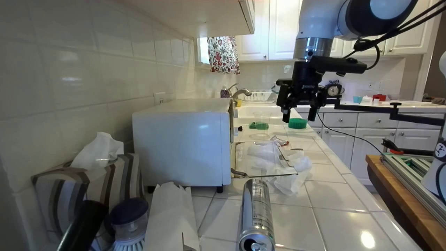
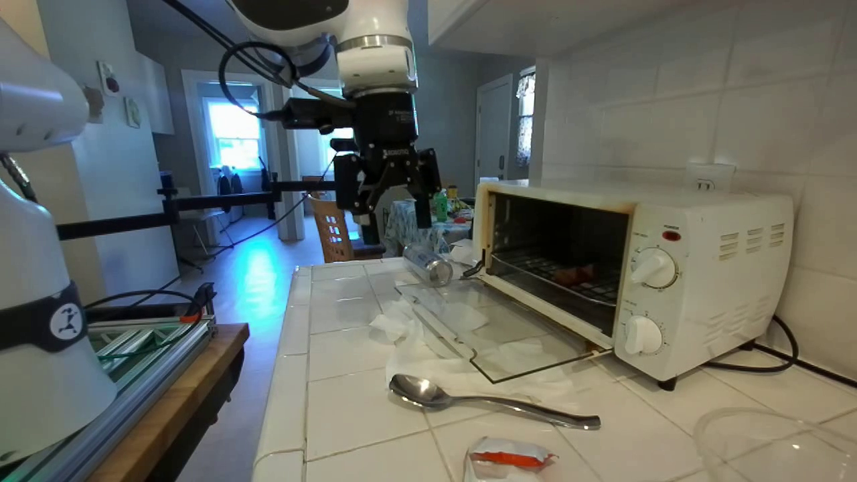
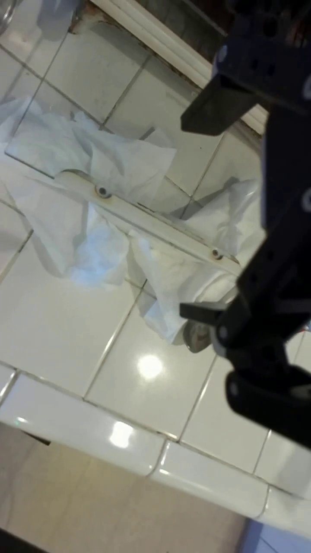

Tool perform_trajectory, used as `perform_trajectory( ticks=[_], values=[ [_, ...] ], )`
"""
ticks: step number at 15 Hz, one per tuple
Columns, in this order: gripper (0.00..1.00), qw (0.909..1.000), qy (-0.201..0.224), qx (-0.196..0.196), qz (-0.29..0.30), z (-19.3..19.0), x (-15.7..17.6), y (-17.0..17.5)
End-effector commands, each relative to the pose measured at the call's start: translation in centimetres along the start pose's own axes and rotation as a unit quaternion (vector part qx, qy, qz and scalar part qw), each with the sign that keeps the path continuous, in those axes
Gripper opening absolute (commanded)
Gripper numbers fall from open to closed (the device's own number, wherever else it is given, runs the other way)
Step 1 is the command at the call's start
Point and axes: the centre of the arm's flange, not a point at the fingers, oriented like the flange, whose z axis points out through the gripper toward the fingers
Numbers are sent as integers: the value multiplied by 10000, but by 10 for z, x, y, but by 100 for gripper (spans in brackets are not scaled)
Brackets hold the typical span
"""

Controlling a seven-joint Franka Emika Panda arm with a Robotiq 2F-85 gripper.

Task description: Open the microwave oven.

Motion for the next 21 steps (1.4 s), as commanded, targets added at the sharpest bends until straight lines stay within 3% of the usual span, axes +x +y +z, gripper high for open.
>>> perform_trajectory(
  ticks=[1, 7, 12, 13, 21],
  values=[
    [100, 9960, 196, -150, -857, -21, -16, 15],
    [100, 9806, 375, -173, -1919, -62, -30, 12],
    [100, 9605, 381, -256, -2746, -95, -39, 19],
    [100, 9694, 415, -242, -2409, -84, -38, 9],
    [100, 9685, 434, -273, -2437, -85, -40, 10]
  ],
)
